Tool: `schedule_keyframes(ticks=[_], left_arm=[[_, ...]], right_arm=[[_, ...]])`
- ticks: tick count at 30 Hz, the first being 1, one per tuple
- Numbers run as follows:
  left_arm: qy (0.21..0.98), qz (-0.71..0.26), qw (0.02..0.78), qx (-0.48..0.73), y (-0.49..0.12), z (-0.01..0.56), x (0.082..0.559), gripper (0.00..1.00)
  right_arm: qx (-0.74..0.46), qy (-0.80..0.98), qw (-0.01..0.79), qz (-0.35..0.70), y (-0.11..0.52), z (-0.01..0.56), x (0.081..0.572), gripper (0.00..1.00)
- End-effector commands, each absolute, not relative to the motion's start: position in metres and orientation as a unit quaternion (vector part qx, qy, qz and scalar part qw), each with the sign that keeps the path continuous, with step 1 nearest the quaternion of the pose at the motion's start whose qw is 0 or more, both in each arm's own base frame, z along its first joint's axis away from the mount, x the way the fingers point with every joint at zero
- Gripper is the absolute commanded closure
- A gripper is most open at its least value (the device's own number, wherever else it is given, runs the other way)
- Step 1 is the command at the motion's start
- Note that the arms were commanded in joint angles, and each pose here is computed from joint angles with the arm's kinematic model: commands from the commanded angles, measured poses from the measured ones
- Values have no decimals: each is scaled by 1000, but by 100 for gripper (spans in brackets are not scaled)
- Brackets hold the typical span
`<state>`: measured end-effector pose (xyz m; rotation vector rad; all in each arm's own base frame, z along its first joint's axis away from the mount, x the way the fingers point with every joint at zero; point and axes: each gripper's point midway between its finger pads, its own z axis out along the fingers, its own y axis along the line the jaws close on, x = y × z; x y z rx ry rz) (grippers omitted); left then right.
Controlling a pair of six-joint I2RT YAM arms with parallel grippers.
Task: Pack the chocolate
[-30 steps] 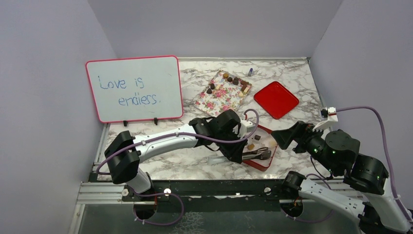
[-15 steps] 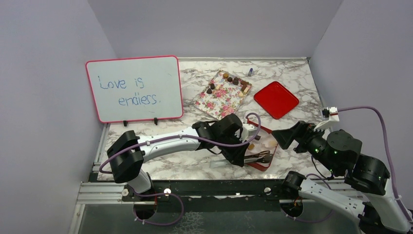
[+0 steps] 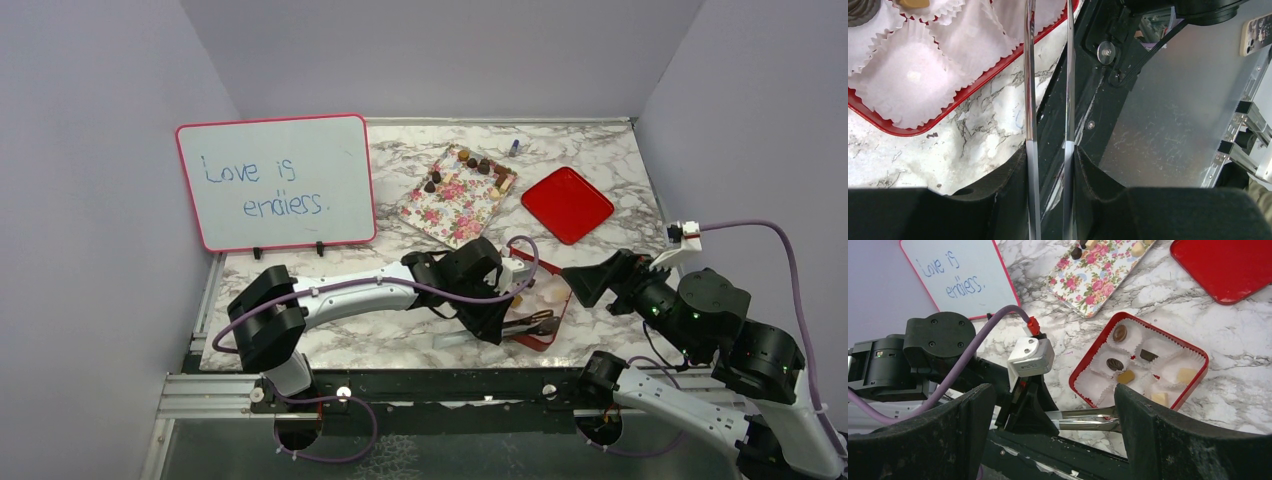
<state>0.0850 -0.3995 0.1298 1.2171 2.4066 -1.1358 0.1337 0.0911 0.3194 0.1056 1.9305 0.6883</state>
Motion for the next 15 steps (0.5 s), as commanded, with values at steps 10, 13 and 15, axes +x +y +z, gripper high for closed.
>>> schedule_keyframes(ticks=[10, 13, 15], left_arm=[[816, -385, 123, 414, -408, 129, 89, 65], [816, -383, 124, 415, -408, 128, 89, 65], [817, -382, 123, 415, -407, 127, 89, 64]], right_arm=[[50, 796, 528, 292, 90, 325, 135, 6], [50, 797, 527, 291, 90, 325, 135, 6], [50, 797, 527, 290, 90, 324, 136, 6]])
